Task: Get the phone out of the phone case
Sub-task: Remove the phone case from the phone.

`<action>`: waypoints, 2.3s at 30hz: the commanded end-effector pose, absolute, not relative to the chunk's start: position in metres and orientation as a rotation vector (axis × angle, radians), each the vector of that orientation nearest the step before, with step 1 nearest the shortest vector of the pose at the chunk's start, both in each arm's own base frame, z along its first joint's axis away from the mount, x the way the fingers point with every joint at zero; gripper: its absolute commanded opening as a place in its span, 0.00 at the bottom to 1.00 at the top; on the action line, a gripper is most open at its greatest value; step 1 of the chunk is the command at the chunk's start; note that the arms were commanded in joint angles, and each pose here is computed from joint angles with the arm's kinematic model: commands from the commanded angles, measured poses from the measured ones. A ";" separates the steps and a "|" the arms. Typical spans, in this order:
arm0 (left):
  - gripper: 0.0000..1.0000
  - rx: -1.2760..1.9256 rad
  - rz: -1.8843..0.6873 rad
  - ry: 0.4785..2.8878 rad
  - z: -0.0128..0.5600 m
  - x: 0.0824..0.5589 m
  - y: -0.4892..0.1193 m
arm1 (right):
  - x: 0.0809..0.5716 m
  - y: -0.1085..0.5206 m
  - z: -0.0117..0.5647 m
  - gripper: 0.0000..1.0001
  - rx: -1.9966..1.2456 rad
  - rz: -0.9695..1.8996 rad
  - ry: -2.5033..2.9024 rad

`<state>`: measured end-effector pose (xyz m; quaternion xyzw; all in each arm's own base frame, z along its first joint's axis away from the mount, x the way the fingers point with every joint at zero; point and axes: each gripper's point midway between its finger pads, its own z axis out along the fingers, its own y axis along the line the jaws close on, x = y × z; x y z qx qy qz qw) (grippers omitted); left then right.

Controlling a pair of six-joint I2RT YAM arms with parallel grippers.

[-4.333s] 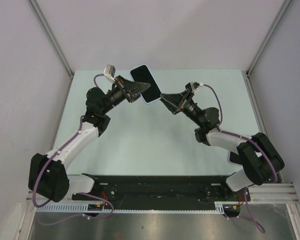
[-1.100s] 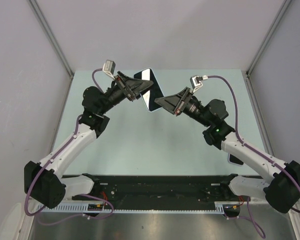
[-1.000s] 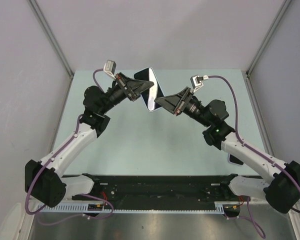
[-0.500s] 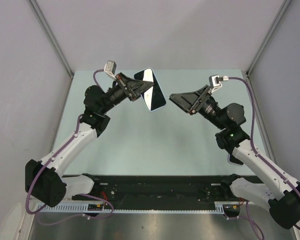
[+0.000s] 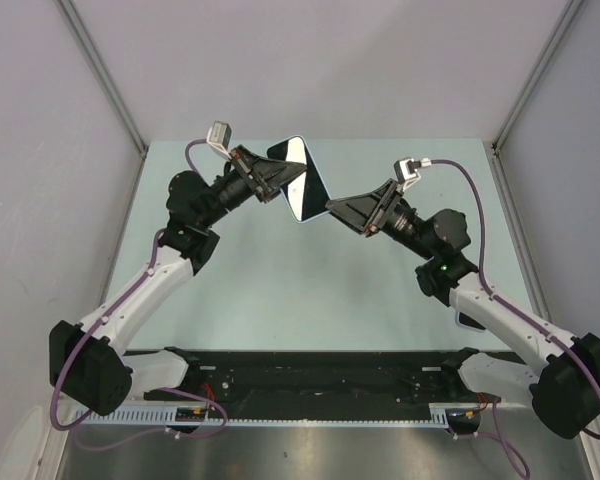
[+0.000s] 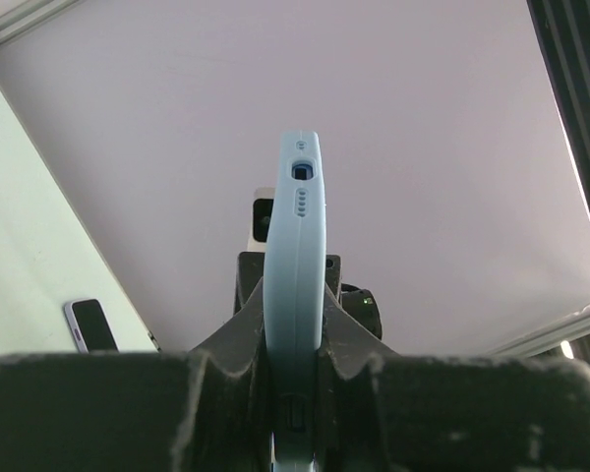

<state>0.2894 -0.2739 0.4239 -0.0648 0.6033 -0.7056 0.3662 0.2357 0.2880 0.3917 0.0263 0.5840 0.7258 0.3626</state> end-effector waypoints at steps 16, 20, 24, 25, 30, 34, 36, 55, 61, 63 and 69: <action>0.00 -0.092 -1.894 1.221 0.492 0.253 -0.246 | 0.219 0.289 0.465 0.00 0.256 2.597 0.921; 0.00 -0.075 -1.906 1.186 0.500 0.247 -0.243 | 0.225 0.299 0.461 0.00 0.302 2.618 0.925; 0.00 -0.057 -1.917 1.164 0.506 0.241 -0.241 | 0.226 0.314 0.457 0.00 0.305 2.637 0.945; 0.00 -0.056 -1.918 1.159 0.507 0.240 -0.241 | 0.227 0.318 0.453 0.00 0.312 2.638 0.959; 0.00 -0.049 -1.929 1.153 0.509 0.236 -0.240 | 0.232 0.327 0.443 0.00 0.322 2.628 0.993; 0.00 -0.033 -1.945 1.143 0.511 0.233 -0.240 | 0.237 0.331 0.435 0.00 0.351 2.632 1.014; 0.00 -0.019 -1.961 1.134 0.513 0.231 -0.241 | 0.240 0.334 0.431 0.00 0.369 2.636 1.027; 0.00 0.363 -1.578 1.758 0.401 0.213 -0.260 | 0.283 0.266 0.337 0.75 0.129 1.550 1.659; 0.00 0.557 -1.627 1.839 0.379 0.192 -0.294 | 0.269 0.249 0.370 0.80 0.019 1.590 1.585; 0.00 0.582 -1.660 1.836 0.377 0.189 -0.300 | 0.258 0.252 0.389 0.81 -0.045 1.677 1.521; 0.00 0.586 -1.726 1.803 0.378 0.186 -0.303 | 0.242 0.271 0.400 0.81 -0.152 1.788 1.501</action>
